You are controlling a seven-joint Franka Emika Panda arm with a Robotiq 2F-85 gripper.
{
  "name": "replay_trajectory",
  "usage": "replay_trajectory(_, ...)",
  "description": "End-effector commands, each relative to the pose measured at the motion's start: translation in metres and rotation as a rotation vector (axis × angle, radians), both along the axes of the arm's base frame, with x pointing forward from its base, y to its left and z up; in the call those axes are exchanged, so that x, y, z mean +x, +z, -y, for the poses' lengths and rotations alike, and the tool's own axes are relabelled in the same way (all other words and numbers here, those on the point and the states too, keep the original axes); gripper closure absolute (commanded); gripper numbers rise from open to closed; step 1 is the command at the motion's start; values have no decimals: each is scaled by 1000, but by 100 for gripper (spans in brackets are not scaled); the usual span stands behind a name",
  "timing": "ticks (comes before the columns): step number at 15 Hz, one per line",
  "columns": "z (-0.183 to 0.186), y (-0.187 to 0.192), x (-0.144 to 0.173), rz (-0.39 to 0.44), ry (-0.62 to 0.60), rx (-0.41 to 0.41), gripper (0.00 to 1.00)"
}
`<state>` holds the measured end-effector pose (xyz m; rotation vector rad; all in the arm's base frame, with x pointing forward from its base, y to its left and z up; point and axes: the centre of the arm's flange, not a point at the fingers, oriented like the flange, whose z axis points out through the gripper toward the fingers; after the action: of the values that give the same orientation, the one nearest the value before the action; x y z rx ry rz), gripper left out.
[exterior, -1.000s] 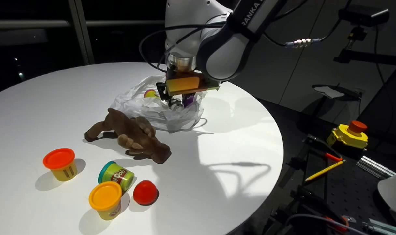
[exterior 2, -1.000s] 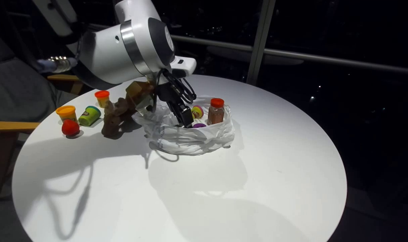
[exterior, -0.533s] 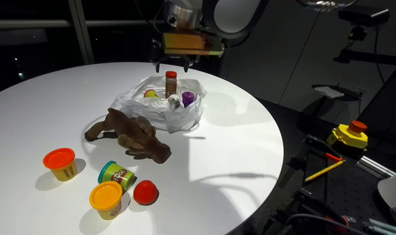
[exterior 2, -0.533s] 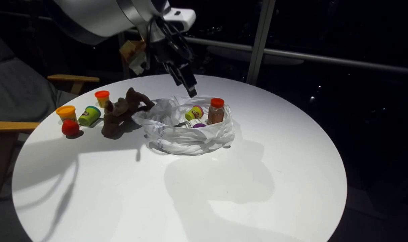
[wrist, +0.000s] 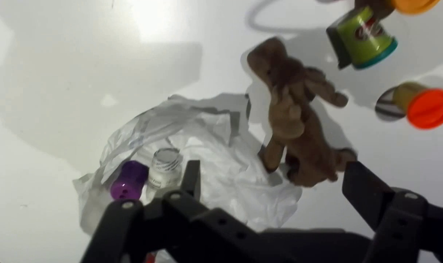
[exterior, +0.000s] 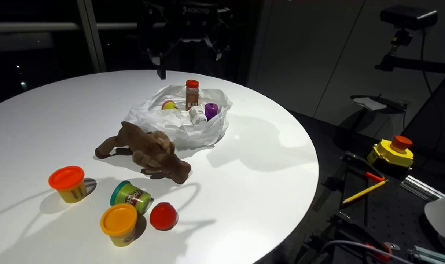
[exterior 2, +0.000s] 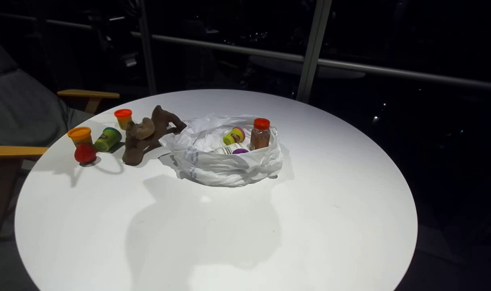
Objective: Put the objects in the plastic
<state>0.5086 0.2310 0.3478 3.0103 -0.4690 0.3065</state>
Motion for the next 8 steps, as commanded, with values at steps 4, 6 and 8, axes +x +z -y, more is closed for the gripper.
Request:
replay_trajectory(4,-69,-73,-87,-177,344,9,0)
replay_trajectory(6,-69,-71,-85,-168,297,-10,0)
replay_trajectory(8,-72,-80,-91,-185,323,-12,0)
